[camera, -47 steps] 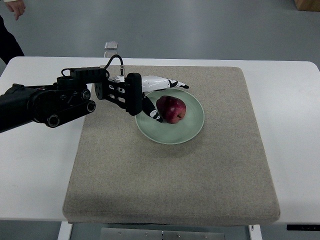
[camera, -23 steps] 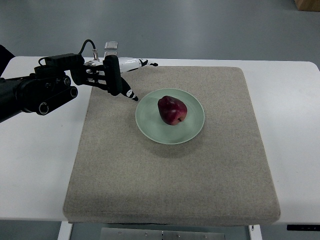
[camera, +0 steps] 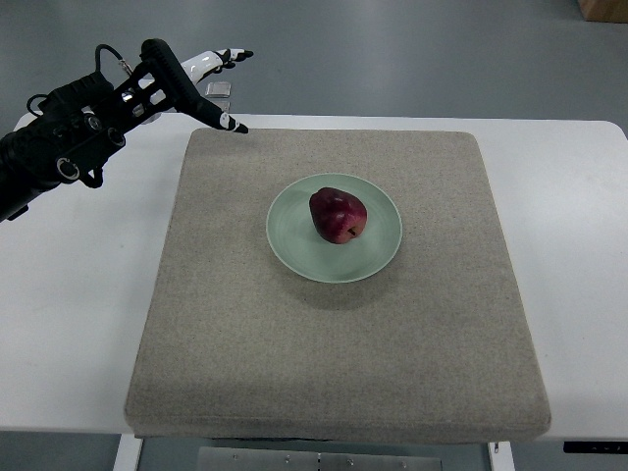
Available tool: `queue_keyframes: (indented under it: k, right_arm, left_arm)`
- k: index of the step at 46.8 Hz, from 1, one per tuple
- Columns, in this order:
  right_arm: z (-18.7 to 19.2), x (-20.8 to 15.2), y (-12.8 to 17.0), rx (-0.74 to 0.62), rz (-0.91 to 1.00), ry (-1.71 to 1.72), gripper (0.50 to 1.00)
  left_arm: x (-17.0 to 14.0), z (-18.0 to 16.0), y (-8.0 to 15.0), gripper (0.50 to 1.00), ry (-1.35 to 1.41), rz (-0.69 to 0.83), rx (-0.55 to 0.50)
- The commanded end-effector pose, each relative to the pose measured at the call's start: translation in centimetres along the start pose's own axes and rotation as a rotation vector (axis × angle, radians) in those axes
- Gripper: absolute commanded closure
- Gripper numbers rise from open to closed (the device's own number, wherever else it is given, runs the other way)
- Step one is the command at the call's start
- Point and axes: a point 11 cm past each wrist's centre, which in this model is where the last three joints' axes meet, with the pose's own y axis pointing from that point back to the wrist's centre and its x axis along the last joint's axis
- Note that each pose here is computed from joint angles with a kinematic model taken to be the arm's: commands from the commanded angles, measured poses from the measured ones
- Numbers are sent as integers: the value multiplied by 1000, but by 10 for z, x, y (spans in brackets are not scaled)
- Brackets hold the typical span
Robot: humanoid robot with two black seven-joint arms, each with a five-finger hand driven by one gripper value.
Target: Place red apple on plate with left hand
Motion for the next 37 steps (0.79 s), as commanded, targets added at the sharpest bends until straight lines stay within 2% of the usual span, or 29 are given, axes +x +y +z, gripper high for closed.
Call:
queue_keyframes:
  k: [1, 12, 17, 25, 29, 37]
  right_arm:
    - [0, 0, 0, -1, -1, 0, 536]
    - [0, 0, 0, -1, 1, 0, 536]
    - [0, 0, 0, -1, -1, 0, 538]
    - [0, 0, 0, -1, 1, 0, 536]
    - [0, 0, 0, -1, 1, 0, 536]
    - [0, 0, 0, -1, -1, 0, 536]
  left_arm:
    - [10, -1, -2, 506, 160, 78, 8]
    - [22, -24, -2, 506, 588, 237, 157]
    - [25, -27, -3, 506, 758, 292, 181]
    - [27, -27, -2, 506, 912, 334, 131]
    - [16, -33, -1, 506, 975, 319, 105]
    - [7, -20, -3, 506, 1067, 221, -41]
